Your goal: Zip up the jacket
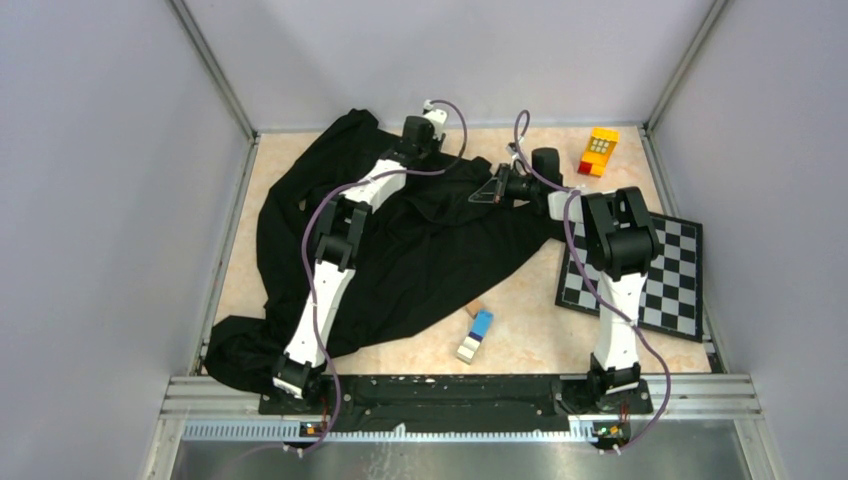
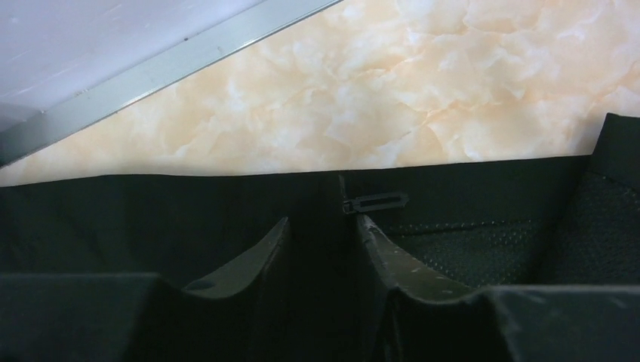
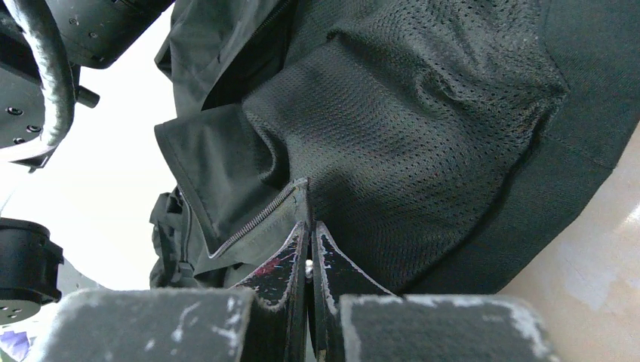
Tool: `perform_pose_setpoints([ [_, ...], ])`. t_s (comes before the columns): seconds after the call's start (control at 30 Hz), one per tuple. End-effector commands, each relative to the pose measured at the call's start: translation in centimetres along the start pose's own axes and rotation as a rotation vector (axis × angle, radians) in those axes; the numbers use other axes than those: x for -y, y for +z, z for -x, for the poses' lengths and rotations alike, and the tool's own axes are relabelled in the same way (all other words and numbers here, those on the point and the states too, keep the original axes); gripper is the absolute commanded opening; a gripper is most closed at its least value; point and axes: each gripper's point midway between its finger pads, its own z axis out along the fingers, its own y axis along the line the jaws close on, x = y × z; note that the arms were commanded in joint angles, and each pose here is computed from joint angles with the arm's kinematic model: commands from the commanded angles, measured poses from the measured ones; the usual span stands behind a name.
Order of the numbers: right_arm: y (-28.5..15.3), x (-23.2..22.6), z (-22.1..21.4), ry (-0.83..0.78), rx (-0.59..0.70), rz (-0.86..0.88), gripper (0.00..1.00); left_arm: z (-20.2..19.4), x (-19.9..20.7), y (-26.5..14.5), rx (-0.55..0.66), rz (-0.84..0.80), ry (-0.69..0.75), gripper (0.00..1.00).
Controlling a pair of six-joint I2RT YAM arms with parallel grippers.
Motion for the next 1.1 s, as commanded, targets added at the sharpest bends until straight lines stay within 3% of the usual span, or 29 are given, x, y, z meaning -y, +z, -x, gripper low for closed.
perform_pose_setpoints([
  [0.0, -0.4, -4.1, 2.4, -0.107, 0.044, 0.078, 0.00, 3.5, -1.1, -0.6, 0.080, 0.028, 0.015, 0.30],
  [0.1, 0.0, -3.7, 2.7, -0.119, 0.036, 0.059, 0.00, 5.8, -1.3, -1.8, 0.118, 0.021, 0.017, 0.12],
  [0.23, 1.0, -3.8, 4.2, -0.191, 0.014, 0.042, 0.00, 9.0, -0.4, -4.1, 0.170, -0.082, 0.006, 0.00],
  [0.33, 2.2, -4.1, 5.1, -0.245, -0.031, 0.005, 0.00, 9.9, 0.0, -5.6, 0.186, -0.159, -0.036, 0.00],
  [0.6, 4.5, -5.3, 7.0, -0.136, -0.084, 0.038, 0.00, 10.9, 0.3, -9.4, 0.206, -0.322, -0.175, 0.00],
  [1.07, 5.7, -6.2, 6.8, -0.201, -0.152, 0.082, 0.00, 10.7, 4.6, -14.7, 0.293, -0.614, -0.145, 0.00],
])
